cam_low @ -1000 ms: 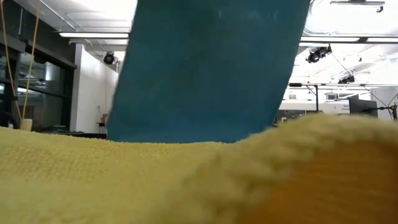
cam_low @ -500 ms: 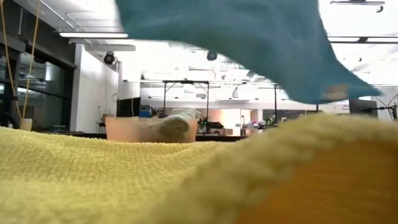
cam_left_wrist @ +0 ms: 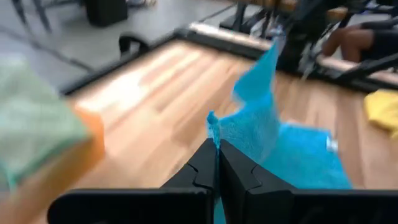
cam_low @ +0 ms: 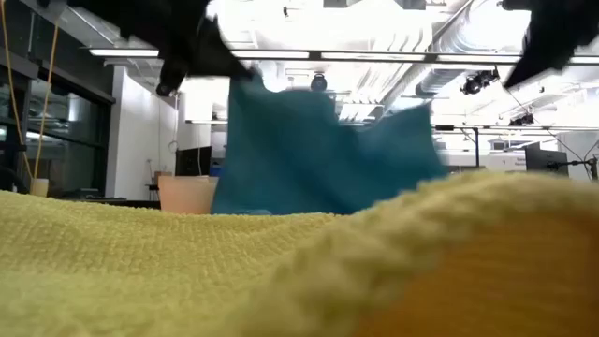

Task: Fold microfiber towels
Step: Fold the blue microfiber cloth on the table

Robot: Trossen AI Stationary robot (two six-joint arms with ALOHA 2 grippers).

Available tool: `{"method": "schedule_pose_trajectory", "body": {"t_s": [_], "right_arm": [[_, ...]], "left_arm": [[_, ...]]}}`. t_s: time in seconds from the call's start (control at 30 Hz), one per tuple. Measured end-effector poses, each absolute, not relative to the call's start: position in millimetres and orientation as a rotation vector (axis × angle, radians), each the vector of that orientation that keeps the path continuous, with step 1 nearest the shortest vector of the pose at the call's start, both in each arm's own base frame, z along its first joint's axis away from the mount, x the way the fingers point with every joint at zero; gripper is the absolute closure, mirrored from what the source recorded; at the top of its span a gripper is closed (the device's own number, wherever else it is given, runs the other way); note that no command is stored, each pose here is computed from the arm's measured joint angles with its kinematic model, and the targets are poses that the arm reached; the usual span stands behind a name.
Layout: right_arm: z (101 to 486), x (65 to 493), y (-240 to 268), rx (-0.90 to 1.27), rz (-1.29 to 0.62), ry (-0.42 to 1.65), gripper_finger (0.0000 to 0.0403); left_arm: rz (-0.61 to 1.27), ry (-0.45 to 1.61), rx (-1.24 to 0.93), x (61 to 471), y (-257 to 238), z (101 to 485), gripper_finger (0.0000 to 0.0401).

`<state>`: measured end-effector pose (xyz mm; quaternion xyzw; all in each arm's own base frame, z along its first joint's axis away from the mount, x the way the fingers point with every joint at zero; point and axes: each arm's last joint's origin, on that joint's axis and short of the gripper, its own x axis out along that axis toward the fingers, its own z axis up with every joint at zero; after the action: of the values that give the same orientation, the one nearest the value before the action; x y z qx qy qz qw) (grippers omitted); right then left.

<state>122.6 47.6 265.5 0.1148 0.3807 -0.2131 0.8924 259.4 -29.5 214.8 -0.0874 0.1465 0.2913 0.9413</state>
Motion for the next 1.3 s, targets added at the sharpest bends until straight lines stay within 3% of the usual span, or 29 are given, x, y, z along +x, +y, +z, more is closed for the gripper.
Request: {"method": "schedule_pose_trajectory", "body": {"t_s": [0.3,0.73,1.3], "right_arm": [[183.8,129.1,58.2,0.431,-0.278,0.872,0.0402],[177.9,148.9,72.3,0.346,-0.016,0.715,0.0402],[104.7,183.3,111.8,0.356,-0.017,0.931,0.0403]], "left_arm": [[0.557,0.430,-0.227,264.6,-47.8,162.6,0.0401],[0.731,0.403,-0.101,274.1,-10.5,159.2,0.0401],[0.761,0.387,-0.070,276.5,3.7,162.5,0.0401]]}}
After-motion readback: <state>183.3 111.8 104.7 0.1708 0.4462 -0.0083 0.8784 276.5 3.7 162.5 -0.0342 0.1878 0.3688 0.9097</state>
